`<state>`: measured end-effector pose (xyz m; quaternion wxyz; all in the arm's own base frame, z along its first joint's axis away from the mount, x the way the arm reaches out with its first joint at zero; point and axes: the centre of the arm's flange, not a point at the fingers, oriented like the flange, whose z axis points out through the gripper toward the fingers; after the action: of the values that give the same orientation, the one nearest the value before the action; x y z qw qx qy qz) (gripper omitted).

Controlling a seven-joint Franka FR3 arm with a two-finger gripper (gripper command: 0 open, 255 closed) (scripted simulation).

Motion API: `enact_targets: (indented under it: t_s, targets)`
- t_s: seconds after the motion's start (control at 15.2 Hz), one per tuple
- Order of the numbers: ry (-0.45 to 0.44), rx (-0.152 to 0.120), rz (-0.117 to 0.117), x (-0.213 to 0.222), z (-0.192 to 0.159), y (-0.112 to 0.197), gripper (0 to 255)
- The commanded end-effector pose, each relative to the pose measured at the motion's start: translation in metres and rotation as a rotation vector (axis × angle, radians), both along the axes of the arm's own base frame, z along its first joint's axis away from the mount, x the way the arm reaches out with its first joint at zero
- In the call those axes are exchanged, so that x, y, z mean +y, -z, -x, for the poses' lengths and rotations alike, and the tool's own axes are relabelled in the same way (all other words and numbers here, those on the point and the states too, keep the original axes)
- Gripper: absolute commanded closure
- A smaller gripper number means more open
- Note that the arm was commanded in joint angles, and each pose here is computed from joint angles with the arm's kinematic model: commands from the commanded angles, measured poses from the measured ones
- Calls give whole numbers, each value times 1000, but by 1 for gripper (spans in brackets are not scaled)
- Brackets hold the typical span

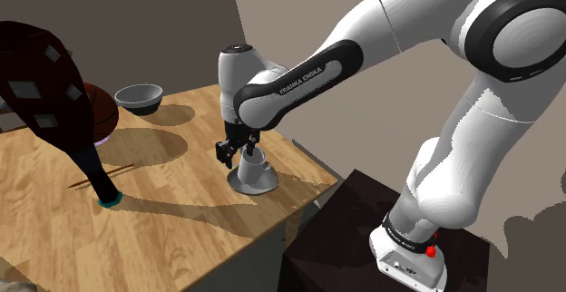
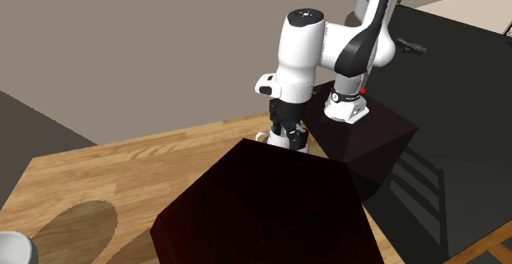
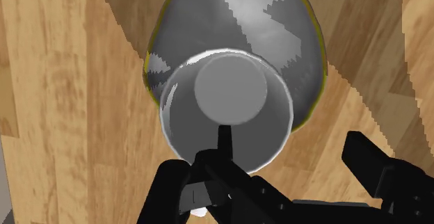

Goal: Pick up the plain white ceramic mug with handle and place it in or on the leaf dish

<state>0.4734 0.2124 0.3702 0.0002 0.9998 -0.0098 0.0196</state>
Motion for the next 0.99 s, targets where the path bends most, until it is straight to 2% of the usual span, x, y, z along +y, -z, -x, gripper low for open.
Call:
enact_targets:
  t_s: [0.0,0.13,0.4,0.92]
  targets:
    - [0,0,0,0,0,0,0]
    - [0,0,0,0,0,0,0]
    - [0,0,0,0,2,-50,0]
    - [0,0,0,0,2,-50,0]
